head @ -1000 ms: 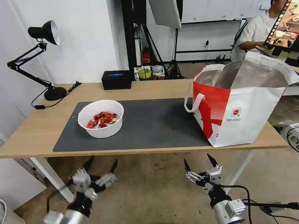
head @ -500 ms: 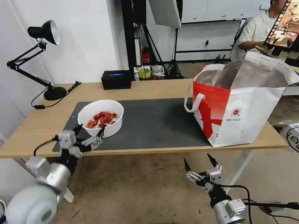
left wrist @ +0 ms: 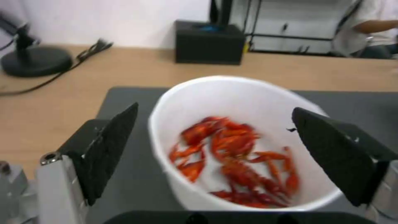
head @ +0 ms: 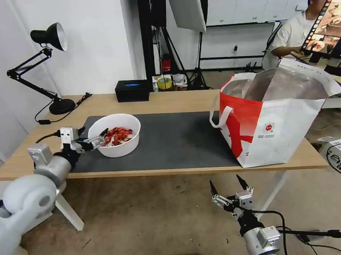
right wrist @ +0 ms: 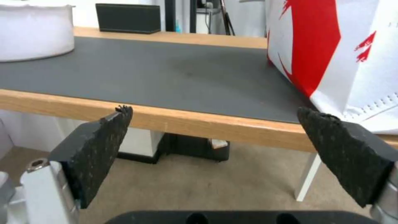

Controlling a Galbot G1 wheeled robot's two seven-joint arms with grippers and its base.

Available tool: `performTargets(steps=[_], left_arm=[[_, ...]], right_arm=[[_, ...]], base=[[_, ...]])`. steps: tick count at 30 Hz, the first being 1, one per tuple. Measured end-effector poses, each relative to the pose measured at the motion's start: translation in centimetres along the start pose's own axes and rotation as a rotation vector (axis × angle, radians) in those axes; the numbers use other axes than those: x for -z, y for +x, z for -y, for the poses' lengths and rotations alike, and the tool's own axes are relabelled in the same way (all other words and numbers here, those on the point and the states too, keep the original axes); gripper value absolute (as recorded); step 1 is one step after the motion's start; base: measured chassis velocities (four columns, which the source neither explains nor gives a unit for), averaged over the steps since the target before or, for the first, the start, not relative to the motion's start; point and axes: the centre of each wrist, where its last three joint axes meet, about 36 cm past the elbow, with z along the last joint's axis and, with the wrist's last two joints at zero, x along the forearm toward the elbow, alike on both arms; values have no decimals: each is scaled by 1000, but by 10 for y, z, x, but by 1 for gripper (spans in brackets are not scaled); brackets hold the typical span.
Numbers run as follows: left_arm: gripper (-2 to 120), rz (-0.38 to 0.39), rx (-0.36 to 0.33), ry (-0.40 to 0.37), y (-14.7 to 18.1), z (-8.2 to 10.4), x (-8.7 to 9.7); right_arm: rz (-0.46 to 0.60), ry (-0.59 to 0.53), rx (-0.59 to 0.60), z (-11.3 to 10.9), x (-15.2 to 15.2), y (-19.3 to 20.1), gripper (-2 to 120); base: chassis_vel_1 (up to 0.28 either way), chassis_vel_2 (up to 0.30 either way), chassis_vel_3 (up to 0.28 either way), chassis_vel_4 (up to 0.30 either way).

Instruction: Pick up the trash from the table and place it into the takeout bag.

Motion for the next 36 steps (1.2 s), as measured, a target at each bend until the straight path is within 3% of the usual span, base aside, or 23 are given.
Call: performTargets(steps=[17,24,36], left_arm=[[100,-247,16,180,-40,-33,18],[100,-313,33,236,-62,-28,22],[100,-403,82,240,-88,-21,28]], right_arm=[[0,0,0,0,0,0,100],[0,0,0,0,0,0,100],[0,0,0,0,0,0,100]], base=[[0,0,0,0],[0,0,0,0],[0,0,0,0]])
